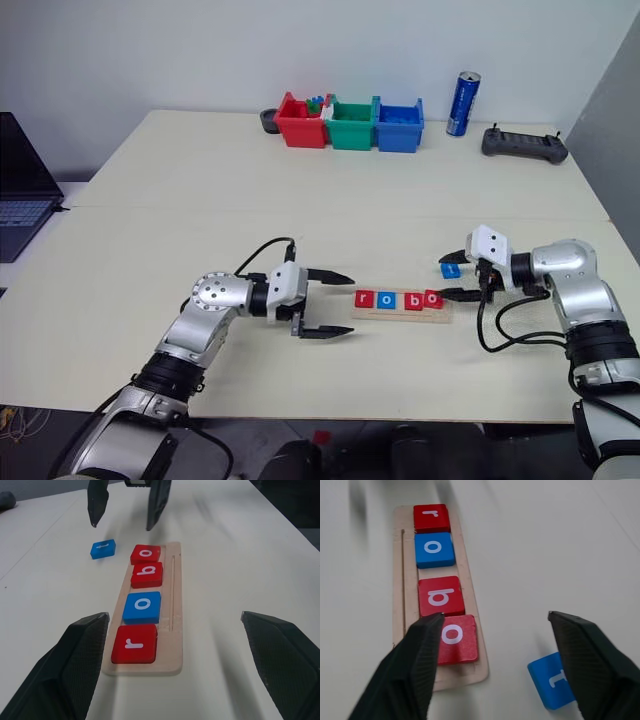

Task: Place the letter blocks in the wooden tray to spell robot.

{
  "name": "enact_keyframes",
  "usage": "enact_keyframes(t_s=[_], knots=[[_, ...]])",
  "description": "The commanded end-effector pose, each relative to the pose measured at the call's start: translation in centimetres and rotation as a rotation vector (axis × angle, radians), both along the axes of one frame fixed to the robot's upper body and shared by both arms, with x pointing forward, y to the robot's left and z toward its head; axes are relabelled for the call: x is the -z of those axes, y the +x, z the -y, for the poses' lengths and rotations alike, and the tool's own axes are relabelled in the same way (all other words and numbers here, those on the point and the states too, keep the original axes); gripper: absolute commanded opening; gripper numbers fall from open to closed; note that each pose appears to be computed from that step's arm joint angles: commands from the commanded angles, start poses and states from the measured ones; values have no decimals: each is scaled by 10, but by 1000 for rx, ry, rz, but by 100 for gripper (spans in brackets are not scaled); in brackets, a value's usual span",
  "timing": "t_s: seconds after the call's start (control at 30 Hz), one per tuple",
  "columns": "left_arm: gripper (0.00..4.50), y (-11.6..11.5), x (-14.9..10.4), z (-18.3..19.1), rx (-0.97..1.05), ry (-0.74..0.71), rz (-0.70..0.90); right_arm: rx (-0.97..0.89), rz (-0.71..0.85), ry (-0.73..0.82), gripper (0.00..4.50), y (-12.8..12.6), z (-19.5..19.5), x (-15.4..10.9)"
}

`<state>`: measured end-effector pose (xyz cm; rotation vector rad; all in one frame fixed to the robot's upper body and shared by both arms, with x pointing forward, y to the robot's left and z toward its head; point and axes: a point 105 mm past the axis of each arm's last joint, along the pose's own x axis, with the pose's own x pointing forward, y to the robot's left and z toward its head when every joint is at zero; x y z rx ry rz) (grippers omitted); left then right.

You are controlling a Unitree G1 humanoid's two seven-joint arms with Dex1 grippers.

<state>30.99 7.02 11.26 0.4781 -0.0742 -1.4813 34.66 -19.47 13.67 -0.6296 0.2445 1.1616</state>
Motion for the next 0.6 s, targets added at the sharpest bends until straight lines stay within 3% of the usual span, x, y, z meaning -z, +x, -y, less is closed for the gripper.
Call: enact_keyframes(t_s=[0.03,0.23,0.6], knots=[[450,3,-10,2,9,-13,35,0,66,-28,210,3,0,3],[450,3,-10,0,5,-8,35,-29,87,-35,2,6,-9,12],[450,3,-10,-3,-6,-5,35,-88,111,-83,2,6,-18,18]])
